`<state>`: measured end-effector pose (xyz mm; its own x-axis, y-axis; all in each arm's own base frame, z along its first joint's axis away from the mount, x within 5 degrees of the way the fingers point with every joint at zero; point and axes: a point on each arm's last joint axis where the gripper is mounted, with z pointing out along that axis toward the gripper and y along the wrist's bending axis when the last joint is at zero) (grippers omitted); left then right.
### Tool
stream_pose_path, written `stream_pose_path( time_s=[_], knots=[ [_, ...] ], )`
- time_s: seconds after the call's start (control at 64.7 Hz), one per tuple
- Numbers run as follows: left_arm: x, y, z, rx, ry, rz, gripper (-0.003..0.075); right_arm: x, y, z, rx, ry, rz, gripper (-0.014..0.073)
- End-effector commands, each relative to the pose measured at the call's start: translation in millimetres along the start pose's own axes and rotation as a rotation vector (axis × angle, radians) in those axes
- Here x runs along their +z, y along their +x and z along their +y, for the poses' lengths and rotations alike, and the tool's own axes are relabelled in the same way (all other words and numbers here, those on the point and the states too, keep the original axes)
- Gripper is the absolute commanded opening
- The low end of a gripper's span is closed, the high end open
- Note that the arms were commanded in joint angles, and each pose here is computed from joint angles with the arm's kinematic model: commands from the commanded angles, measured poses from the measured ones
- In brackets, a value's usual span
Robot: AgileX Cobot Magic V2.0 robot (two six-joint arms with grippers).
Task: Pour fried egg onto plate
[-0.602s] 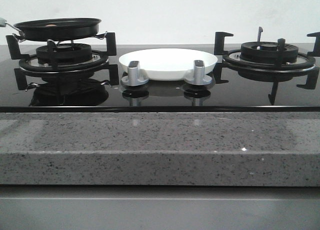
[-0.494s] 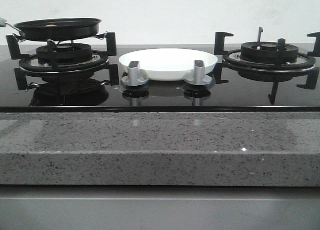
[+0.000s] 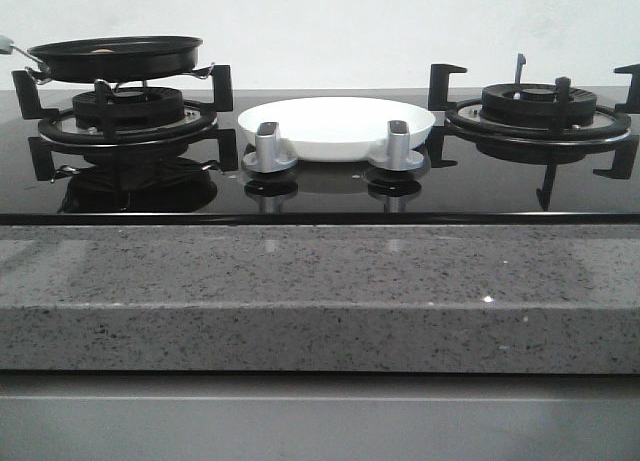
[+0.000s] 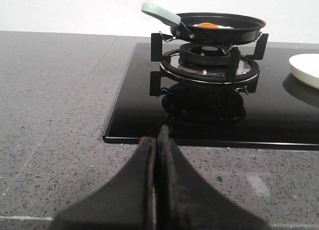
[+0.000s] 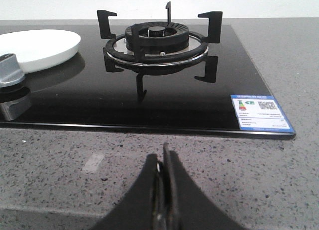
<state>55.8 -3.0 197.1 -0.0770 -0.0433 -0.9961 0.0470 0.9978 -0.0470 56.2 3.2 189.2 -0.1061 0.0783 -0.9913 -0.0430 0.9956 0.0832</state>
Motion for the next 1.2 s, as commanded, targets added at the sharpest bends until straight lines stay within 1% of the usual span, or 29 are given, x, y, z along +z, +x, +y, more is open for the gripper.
stream_pose_path(
  time_s=[0.0, 0.989, 1.081, 1.189],
  knots=[
    [-1, -7, -1, -0.015, 0.011, -0.098, -0.0019, -2, -9, 0, -0.006, -0.003, -0.097, -0.006],
    [-1, -7, -1, -0.015, 0.011, -0.101, -0.002, -2, -9, 0, -0.006, -0.003, -0.098, -0.006],
    [-2, -13, -1, -0.021, 0.013, -0.145, -0.002, -3, -14, 1, -0.006, -0.004, -0.131, -0.006],
    [-7, -32, -2, -0.038, 0.019, -0.211, -0.002, -7, -28, 2, -0.006, -0.008, -0.165, -0.006]
  ],
)
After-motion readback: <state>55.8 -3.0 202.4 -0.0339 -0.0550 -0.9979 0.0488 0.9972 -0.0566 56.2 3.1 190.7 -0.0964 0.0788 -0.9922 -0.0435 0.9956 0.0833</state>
